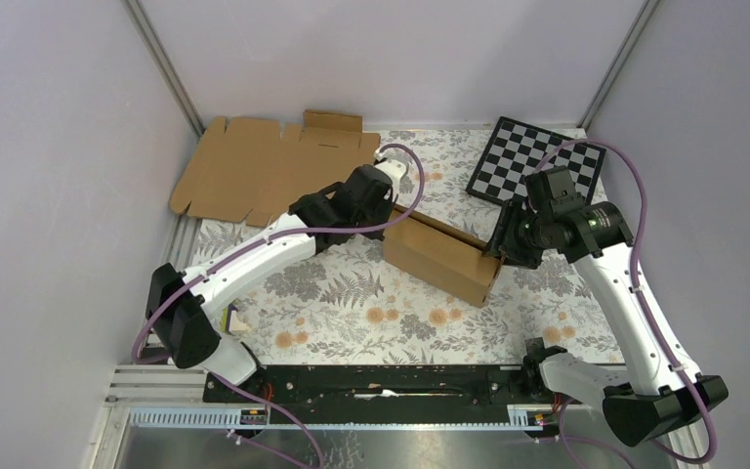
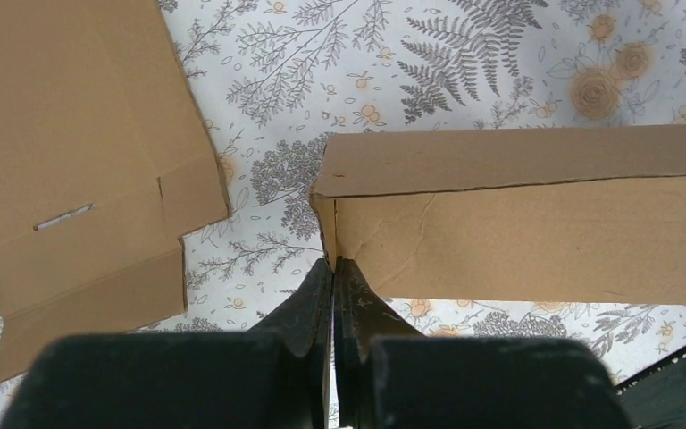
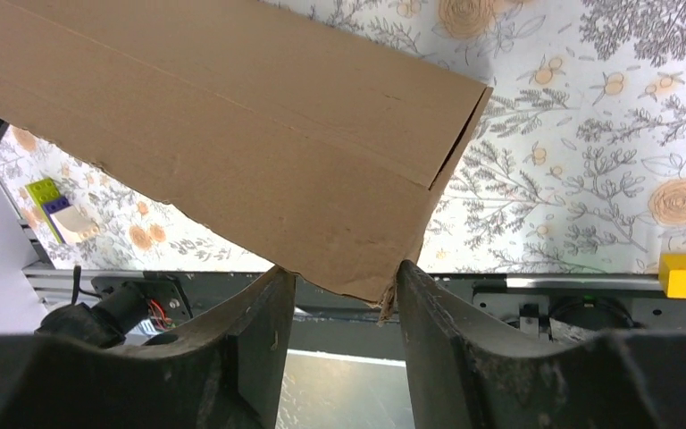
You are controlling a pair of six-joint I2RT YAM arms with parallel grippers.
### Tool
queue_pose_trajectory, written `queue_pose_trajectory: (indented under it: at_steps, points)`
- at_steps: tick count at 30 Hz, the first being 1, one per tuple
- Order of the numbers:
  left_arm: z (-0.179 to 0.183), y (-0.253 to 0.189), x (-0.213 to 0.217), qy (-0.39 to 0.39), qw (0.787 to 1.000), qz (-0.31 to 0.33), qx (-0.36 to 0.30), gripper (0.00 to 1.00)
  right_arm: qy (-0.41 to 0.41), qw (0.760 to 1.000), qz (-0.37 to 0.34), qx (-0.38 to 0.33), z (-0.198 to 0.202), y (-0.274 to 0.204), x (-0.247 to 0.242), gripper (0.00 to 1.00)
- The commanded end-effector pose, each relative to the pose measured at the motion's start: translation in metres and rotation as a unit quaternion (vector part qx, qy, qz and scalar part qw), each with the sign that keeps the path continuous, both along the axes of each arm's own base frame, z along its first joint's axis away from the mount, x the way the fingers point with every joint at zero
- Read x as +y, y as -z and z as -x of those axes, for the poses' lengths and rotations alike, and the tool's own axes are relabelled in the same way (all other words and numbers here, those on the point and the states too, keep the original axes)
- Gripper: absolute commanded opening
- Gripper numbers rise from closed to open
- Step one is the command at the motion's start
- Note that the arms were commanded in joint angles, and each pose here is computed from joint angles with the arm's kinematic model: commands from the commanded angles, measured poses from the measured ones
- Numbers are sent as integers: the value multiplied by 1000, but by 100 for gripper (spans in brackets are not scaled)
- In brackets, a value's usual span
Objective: Fold the paper box
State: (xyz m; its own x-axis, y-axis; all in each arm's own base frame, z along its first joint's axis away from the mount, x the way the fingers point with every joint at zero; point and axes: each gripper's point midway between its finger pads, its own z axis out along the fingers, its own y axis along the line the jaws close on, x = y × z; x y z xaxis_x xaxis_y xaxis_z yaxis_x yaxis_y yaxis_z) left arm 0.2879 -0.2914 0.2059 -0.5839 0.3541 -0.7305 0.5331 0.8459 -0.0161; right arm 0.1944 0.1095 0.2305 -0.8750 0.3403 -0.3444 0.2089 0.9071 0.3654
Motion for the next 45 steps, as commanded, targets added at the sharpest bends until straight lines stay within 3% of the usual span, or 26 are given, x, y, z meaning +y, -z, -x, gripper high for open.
queue_pose_trajectory:
  at_steps: [1,4,10,17,27,29,37,42,45]
  points:
    - [0,-13,-18,22,997,74,-25,0,1,998,-17,-65,-30,-12,9,52]
    - [-2,-8,-22,26,993,101,-49,0,7,997,24,-70,-33,-1,-5,52]
    - [-5,15,-24,27,994,93,-49,0,7,996,65,-55,-35,20,-17,47]
    - [2,-22,-20,30,989,126,-67,41,-3,994,95,-55,-39,25,-25,45]
    - [7,-83,-2,73,985,116,-109,76,-24,993,103,-54,-43,25,-25,45]
    - [8,-90,-4,116,979,116,-117,97,-29,993,97,-55,-43,26,-22,46]
    - [17,-118,-45,337,911,120,-207,99,-35,993,97,-63,-43,24,-22,48]
    - [0,-102,-76,414,887,83,-187,99,-36,991,106,-74,-42,20,-27,54]
    - [-1,-91,-93,458,872,85,-155,99,-39,991,109,-74,-39,21,-28,51]
